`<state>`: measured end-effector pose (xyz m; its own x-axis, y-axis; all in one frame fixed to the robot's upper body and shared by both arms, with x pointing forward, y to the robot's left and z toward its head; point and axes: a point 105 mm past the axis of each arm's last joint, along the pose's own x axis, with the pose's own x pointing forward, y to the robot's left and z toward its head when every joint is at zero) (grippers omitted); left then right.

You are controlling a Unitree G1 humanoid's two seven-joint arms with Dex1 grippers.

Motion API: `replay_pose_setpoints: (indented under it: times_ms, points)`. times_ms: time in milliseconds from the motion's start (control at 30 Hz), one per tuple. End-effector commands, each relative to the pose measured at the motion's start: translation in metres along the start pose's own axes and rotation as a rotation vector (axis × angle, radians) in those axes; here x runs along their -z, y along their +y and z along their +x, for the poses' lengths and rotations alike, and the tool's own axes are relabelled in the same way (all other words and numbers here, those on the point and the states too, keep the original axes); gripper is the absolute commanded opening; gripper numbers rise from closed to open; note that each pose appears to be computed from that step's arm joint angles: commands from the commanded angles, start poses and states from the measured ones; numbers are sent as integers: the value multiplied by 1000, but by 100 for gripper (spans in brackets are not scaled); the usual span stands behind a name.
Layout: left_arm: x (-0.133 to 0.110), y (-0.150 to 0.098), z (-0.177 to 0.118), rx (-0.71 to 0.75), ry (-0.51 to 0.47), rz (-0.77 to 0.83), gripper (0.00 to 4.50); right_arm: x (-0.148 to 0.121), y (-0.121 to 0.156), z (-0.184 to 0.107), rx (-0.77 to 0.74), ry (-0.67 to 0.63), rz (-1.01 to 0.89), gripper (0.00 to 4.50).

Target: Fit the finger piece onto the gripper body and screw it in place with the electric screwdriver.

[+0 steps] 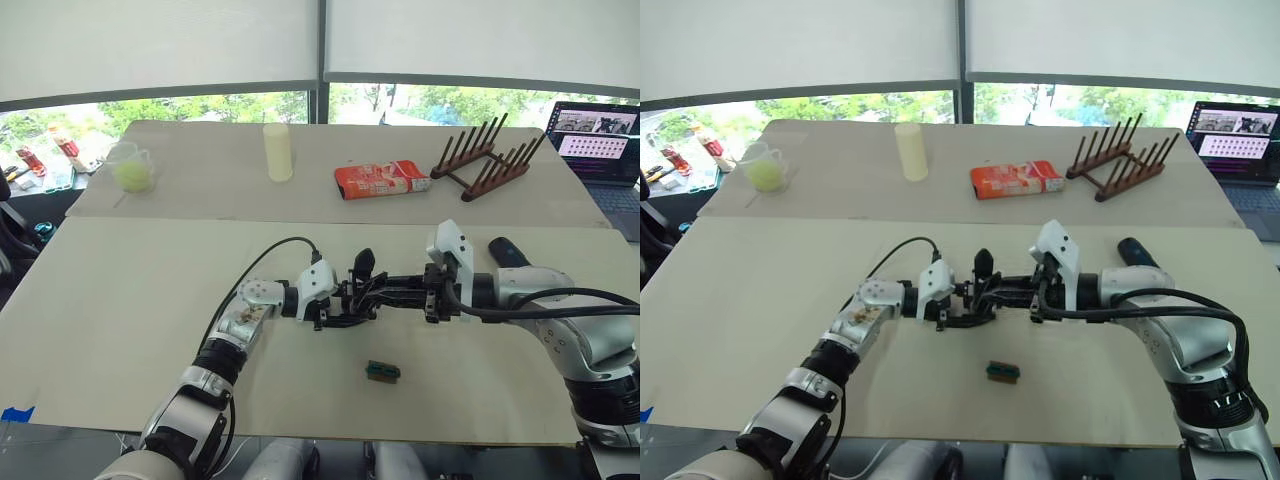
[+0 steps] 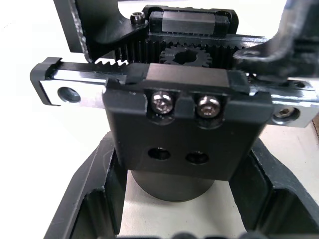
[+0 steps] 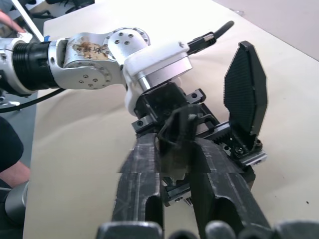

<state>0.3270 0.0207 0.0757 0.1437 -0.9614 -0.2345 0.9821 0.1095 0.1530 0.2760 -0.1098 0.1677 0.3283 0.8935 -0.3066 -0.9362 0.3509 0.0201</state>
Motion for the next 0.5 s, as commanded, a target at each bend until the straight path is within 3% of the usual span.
replay_pose_setpoints:
  times_ms: [33,500]
  points:
    - [-12,4,-2,-6,-27,45,231,-15,10,1,-54,-53,-42,29]
    - [-14,6,-3,-4,-20,53,231,-32,7,6,-251,133,-382,29]
